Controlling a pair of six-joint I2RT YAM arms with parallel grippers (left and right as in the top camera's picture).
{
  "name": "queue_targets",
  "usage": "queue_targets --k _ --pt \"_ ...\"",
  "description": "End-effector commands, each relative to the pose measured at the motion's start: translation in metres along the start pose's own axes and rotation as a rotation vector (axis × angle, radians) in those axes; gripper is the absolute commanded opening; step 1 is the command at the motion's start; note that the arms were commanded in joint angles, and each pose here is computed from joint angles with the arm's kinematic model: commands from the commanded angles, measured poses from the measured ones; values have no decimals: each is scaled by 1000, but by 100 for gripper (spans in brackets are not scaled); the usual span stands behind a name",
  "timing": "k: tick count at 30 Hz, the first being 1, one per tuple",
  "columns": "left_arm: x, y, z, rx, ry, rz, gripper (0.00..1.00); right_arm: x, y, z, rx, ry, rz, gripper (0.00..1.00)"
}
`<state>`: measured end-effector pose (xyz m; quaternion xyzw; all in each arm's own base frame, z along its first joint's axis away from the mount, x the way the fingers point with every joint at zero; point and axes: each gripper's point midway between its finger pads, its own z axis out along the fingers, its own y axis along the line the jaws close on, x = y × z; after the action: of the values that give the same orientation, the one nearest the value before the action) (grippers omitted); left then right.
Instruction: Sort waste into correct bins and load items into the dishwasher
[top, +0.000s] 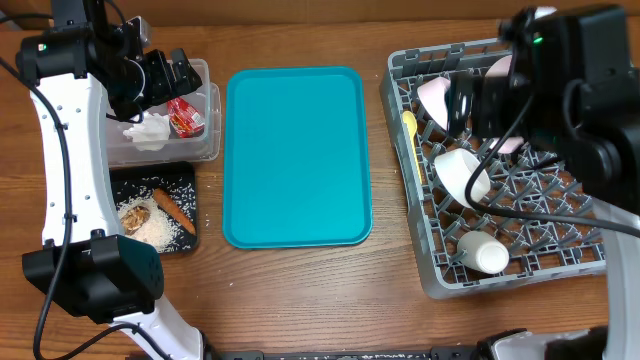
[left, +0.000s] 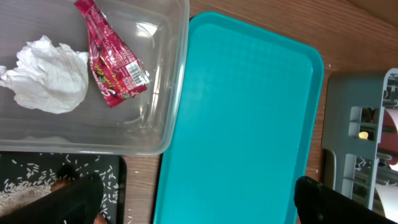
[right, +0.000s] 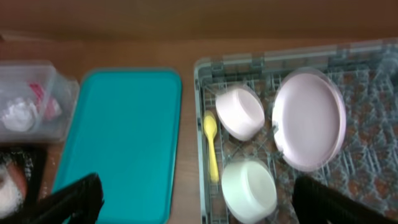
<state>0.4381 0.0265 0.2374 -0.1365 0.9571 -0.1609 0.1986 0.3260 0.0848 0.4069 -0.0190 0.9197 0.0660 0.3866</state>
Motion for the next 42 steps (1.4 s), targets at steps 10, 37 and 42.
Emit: queue_targets --k 10,37,42 --pt "-4 -5 -7 0 -25 16 100 4 -34 -43 -10 -438 -76 100" --pt "-4 -5 -7 0 -25 17 100 207 -79 89 -79 -812 76 100" --pt "-4 -5 -7 0 -24 16 100 222 -77 96 -87 -753 79 100"
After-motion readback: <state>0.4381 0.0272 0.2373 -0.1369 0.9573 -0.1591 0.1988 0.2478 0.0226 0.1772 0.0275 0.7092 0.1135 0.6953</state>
